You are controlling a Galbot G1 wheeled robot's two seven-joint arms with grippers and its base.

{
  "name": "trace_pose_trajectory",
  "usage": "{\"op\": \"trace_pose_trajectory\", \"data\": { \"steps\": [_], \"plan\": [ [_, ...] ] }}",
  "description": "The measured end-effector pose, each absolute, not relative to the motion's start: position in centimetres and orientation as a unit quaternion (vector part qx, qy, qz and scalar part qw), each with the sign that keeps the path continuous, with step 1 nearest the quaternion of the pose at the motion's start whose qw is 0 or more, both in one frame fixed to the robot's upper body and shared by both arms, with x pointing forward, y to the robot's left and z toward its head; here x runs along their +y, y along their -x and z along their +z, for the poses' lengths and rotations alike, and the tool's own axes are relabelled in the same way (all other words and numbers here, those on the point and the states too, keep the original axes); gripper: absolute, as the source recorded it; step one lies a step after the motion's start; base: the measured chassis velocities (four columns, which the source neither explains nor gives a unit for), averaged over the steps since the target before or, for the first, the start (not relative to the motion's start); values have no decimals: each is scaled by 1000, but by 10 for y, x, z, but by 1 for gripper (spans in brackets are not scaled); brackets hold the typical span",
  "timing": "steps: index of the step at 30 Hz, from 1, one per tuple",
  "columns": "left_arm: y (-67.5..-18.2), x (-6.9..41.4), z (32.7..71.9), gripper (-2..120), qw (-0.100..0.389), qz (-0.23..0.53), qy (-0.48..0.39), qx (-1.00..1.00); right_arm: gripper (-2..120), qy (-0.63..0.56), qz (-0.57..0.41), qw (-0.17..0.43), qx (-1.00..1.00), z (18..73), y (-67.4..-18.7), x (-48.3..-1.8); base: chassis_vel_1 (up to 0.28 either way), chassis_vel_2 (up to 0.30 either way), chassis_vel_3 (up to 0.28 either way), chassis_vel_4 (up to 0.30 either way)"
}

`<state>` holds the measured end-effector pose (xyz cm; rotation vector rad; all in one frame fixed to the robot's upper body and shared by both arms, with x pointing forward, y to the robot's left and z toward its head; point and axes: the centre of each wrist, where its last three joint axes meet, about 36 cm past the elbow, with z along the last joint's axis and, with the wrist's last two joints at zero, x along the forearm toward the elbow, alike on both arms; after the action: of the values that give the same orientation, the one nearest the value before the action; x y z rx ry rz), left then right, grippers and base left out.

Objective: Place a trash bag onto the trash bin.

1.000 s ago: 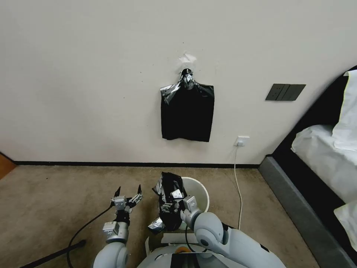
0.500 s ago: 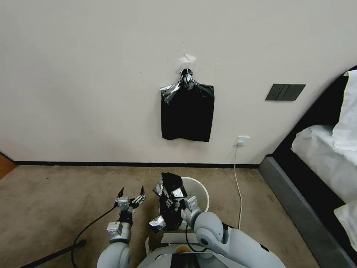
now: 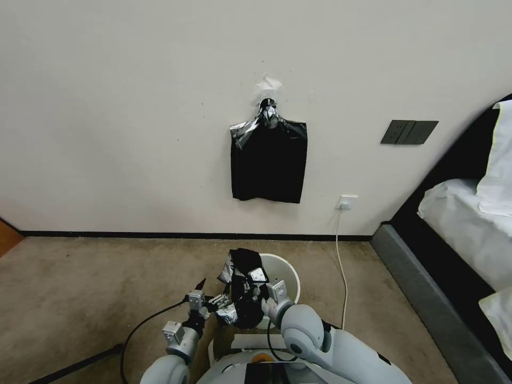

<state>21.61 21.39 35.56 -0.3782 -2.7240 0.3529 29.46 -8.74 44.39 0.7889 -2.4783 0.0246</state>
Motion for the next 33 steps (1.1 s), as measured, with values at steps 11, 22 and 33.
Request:
{"op": "trace_pose_trajectory", "data": {
  "steps": [11, 22, 33],
  "plan": [
    [-234, 201, 389, 100, 296, 199, 134, -925, 0, -290, 4, 261, -921, 450, -294, -90, 0, 0, 0, 0],
    [-257, 192, 379, 97, 301, 222, 116, -920, 0, -293, 1, 262, -920, 453, -287, -93, 0, 0, 0, 0],
    [-264, 187, 364, 91, 320, 226, 109, -913, 0, -294, 5, 260, -920, 456, -285, -95, 0, 0, 0, 0]
  ]
}}
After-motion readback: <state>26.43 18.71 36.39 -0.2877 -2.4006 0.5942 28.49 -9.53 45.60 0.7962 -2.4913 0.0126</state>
